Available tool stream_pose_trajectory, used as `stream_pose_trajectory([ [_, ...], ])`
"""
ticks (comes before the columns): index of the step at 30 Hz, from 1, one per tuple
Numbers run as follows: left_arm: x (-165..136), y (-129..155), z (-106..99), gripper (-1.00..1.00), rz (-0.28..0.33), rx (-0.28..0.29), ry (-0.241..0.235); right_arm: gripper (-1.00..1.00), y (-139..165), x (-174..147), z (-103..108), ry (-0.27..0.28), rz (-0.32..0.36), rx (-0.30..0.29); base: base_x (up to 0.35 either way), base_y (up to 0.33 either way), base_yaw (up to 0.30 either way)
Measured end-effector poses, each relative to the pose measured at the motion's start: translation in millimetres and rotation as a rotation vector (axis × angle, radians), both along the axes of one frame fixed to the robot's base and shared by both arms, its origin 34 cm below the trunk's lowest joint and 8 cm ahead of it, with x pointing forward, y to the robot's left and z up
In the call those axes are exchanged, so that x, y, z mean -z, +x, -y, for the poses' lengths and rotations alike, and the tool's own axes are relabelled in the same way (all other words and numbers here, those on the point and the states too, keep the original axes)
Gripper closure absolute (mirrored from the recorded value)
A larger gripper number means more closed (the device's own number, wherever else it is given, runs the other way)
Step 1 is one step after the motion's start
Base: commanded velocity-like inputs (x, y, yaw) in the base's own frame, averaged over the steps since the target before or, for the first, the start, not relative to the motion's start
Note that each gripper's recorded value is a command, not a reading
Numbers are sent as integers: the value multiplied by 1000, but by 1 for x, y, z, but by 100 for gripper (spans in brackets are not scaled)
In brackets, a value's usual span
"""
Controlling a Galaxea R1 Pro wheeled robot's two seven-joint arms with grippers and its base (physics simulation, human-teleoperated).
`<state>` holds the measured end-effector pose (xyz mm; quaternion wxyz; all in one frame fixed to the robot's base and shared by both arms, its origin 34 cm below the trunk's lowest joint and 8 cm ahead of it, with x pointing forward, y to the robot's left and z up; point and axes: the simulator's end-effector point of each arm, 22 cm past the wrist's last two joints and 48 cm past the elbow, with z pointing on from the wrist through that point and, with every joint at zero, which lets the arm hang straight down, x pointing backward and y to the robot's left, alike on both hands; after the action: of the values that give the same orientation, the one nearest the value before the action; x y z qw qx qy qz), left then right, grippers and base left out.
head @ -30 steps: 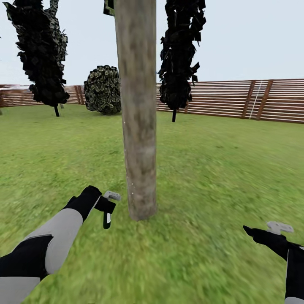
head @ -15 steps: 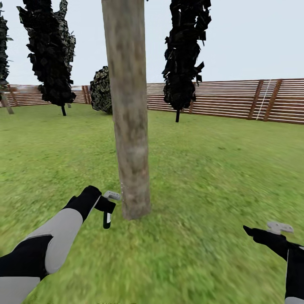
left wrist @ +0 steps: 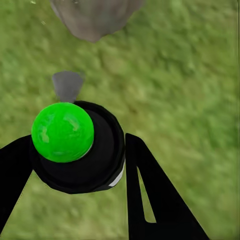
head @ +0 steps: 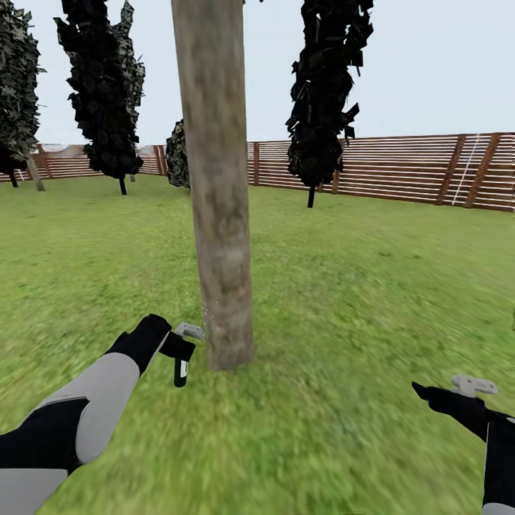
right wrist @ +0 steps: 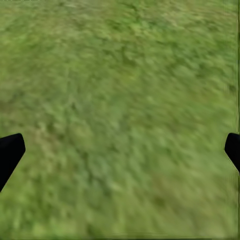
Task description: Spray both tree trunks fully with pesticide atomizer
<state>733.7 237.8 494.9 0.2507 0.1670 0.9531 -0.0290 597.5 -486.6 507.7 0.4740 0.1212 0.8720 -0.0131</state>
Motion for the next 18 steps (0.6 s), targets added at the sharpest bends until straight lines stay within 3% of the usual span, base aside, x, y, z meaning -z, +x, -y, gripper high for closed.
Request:
stream_pose_trajectory([
  [3,-2,2,-8,100,7,-7,6,-100,0,0,1,0,-1,1,0,0,-253],
  [6,-3,2,-32,100,8,-32,26,-100,-1,0,1,0,-1,2,0,0,-50],
  [11,-9,5,-43,100,16,-47,27,-100,-1,0,1,-1,-1,3,0,0,-5],
  [14,-36,20,-46,100,76,-54,28,-100,-1,0,1,-1,-1,3,0,0,0],
  [18,-86,37,-45,100,117,-80,-7,-100,-1,0,1,-1,-1,3,0,0,0],
])
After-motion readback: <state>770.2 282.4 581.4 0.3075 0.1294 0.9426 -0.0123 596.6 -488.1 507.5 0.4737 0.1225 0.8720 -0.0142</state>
